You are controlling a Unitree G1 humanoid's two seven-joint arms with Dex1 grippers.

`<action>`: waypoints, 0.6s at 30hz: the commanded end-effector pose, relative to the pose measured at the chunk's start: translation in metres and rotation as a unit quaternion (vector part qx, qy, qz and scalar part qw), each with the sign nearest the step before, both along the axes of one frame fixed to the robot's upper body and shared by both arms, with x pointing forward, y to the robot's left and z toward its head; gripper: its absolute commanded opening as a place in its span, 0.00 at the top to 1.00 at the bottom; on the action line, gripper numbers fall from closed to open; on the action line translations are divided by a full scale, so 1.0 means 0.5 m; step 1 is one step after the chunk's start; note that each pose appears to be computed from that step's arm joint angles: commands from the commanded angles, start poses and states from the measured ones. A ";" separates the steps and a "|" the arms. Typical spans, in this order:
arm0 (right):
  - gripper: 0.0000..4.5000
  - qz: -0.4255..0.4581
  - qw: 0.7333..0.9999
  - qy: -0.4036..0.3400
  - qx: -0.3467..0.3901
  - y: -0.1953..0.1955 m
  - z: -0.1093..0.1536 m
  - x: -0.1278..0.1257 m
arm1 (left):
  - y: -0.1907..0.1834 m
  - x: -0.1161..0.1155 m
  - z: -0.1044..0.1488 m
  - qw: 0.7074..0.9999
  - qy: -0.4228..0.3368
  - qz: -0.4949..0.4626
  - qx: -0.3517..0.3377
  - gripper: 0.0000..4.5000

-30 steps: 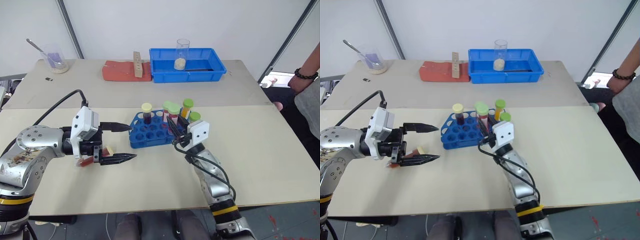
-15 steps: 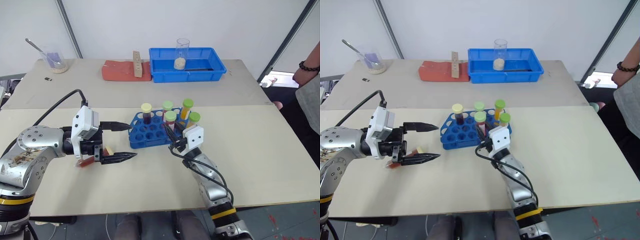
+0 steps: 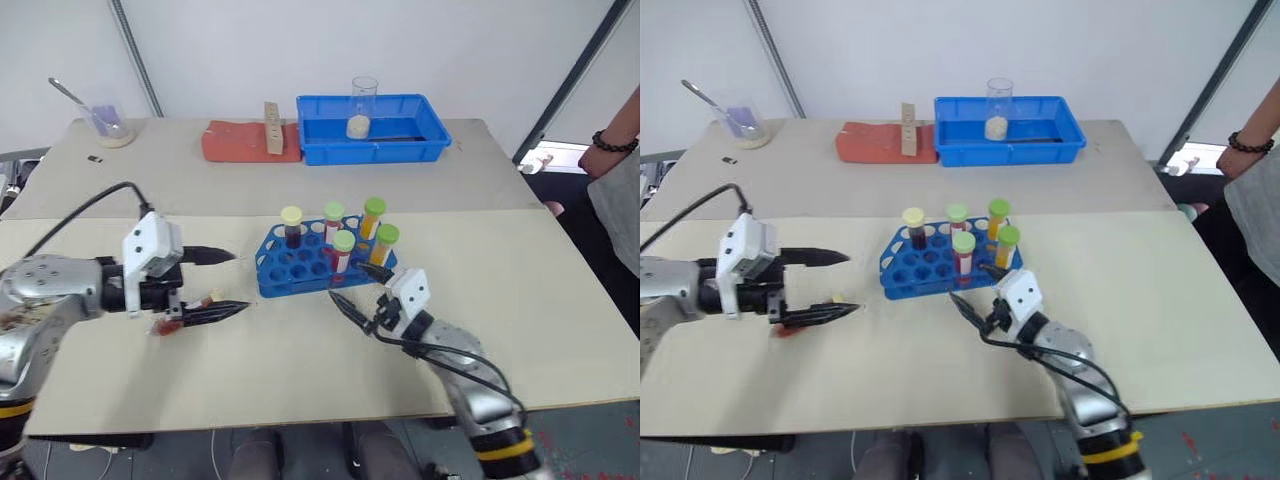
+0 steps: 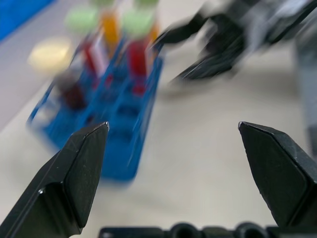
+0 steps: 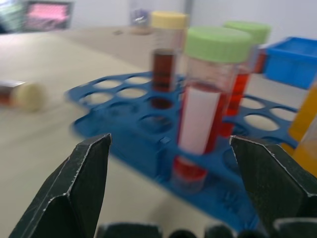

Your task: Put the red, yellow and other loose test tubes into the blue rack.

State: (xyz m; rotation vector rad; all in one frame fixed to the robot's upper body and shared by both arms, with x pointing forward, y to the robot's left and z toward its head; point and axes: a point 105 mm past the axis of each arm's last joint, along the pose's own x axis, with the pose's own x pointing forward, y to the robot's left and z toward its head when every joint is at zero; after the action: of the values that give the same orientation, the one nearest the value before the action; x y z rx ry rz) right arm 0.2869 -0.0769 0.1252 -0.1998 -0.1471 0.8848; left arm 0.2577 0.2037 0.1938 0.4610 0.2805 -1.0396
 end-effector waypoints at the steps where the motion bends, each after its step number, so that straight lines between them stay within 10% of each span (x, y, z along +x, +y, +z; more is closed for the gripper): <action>1: 0.06 0.132 0.991 -0.014 -0.020 0.016 0.075 -0.060 | 0.067 -0.011 -0.001 0.994 -0.009 0.042 0.099 0.00; 18: 0.06 0.344 0.923 0.072 -0.158 0.005 0.139 -0.148 | 0.105 0.041 -0.087 0.970 0.053 0.089 0.221 0.00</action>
State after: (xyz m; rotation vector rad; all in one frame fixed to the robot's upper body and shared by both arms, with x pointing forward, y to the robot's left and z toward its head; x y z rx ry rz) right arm 0.2176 -0.0762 0.1825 -0.3856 0.1190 1.6164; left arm 0.2740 0.2557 0.1505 0.7539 0.6311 -0.8333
